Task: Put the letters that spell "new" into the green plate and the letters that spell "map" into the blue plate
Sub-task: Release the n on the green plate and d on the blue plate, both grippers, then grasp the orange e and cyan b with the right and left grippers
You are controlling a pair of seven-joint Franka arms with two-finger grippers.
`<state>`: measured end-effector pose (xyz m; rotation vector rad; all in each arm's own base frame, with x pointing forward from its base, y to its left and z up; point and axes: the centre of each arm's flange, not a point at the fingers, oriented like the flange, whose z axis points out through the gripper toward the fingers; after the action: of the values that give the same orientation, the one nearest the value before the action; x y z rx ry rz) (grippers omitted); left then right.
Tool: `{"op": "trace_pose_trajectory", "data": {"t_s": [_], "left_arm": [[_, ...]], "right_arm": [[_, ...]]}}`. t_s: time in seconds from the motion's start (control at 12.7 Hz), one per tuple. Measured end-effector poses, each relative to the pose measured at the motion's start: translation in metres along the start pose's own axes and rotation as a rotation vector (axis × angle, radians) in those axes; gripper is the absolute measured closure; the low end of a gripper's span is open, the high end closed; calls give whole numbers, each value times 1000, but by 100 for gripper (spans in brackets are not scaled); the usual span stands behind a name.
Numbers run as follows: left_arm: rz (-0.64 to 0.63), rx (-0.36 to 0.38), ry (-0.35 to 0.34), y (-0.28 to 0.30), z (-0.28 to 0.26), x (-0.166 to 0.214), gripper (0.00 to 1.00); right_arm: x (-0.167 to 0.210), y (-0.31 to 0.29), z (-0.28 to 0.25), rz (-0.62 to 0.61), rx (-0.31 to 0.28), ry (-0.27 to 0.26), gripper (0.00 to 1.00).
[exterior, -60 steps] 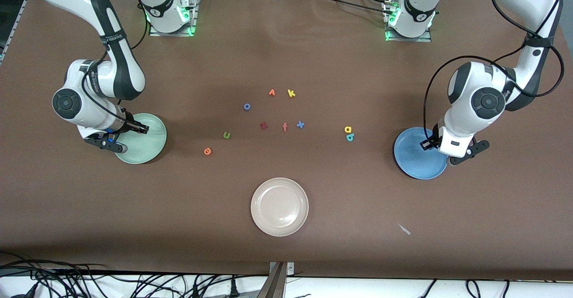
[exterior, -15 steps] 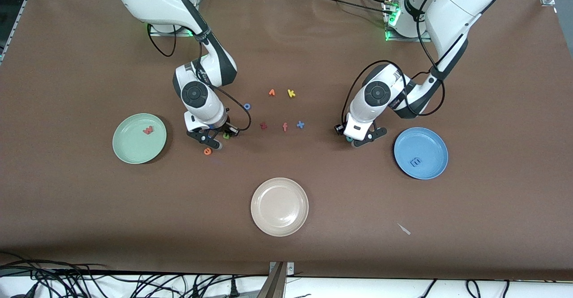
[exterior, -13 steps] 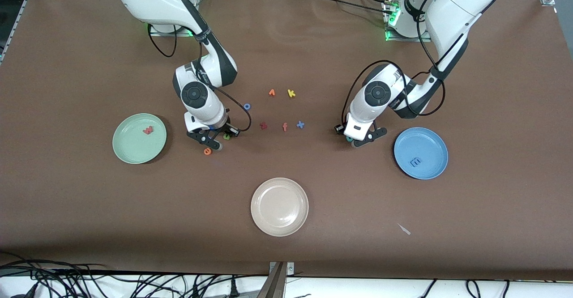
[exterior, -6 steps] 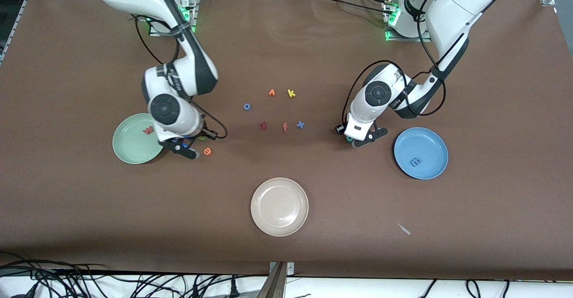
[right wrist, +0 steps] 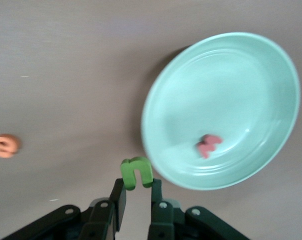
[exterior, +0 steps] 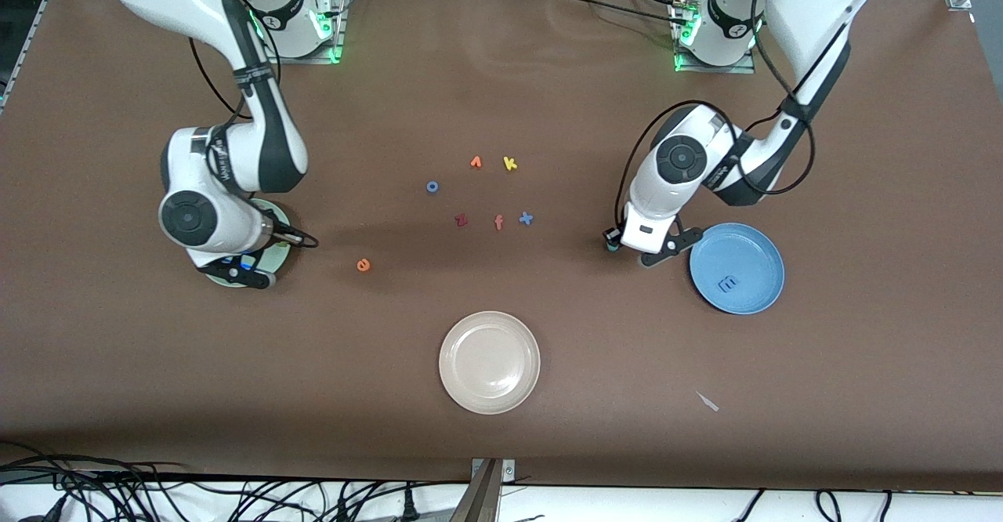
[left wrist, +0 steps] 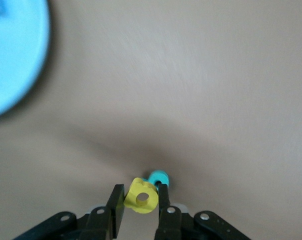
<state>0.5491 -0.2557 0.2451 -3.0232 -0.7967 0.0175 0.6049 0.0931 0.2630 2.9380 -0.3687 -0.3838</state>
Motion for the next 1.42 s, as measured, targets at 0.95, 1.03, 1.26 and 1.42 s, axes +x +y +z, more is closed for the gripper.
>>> {"op": "trace_pose_trajectory", "data": {"t_s": [0.95,1.03,1.26,1.42], "left_arm": [[84,51,-53,-147,10,137,69],[96,57,-61,-155,19,141,69],[112,65,-73,-159,36,144,56],[114,62,-70,-158,34,144,38]], "right_arm": [[18,11,9,-20,59,-20,0],[15,-3,6,-11,96,-16,0],[10,-37,3,3,171,30,0],[6,-64,7,42,185,73,0]]}}
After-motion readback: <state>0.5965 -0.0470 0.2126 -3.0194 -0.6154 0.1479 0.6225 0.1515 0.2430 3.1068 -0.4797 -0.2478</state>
